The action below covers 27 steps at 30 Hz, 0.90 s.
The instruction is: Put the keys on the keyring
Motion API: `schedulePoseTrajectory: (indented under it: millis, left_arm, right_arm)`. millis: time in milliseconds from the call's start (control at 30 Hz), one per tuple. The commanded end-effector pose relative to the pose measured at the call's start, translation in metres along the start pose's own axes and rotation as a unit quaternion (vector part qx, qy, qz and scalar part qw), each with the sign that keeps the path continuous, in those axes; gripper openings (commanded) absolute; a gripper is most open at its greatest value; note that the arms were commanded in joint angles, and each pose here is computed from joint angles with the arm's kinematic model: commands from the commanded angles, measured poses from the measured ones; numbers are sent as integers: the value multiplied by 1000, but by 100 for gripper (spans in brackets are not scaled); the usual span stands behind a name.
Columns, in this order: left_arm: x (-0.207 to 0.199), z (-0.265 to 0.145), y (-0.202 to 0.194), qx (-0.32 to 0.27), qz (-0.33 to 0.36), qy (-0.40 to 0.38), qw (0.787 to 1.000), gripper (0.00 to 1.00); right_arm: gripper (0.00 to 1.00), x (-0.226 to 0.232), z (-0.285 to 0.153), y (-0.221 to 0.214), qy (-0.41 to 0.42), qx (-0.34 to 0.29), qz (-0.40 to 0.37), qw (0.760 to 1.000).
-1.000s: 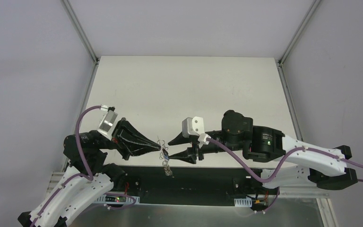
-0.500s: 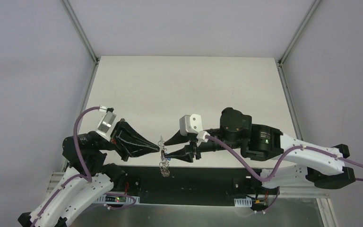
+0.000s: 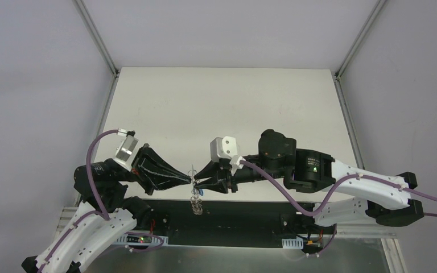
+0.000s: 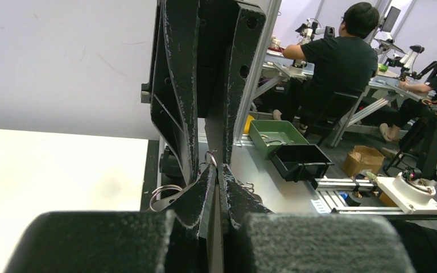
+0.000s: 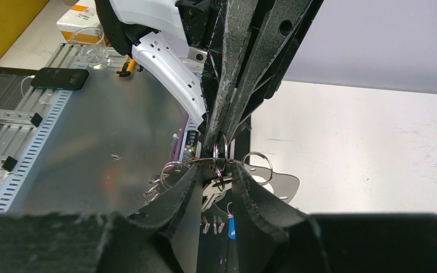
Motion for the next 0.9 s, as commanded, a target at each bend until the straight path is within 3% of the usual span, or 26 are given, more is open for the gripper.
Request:
schedulePoseTrajectory:
  millis: [0, 200, 433, 633, 767, 867]
  left_arm:
    - [-10, 0, 6, -14, 36, -22, 999, 0]
    - [-10, 0, 6, -14, 38, -22, 999, 0]
    - [-14, -1, 8, -17, 44, -25, 999, 0]
    - [-18, -1, 10, -15, 47, -30, 998, 0]
    - [-23, -1, 6, 22, 27, -39, 999, 0]
    - [-25, -4, 0, 64, 4, -38, 997, 13]
  right_arm:
    - [26, -2, -6, 34, 1, -62, -6, 998]
    - [21, 0, -8, 37, 4, -69, -1, 998]
    - [0, 0, -6, 31, 3, -52, 4, 999]
    - [0, -2, -4, 24, -9, -33, 26, 999]
    - [0, -7, -11, 24, -40, -17, 51, 998]
    - [0, -12, -18, 23, -67, 6, 94, 993]
Point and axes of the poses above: each gripper's point midway between its finger pads, its own z axis out along the fingers, its own x axis along the line the jaws close on, y = z × x, the point moved 6 cm from there along -z, back along the fingers, and after that the axes turned 12 degrees about -z, right-handed, at the moved point
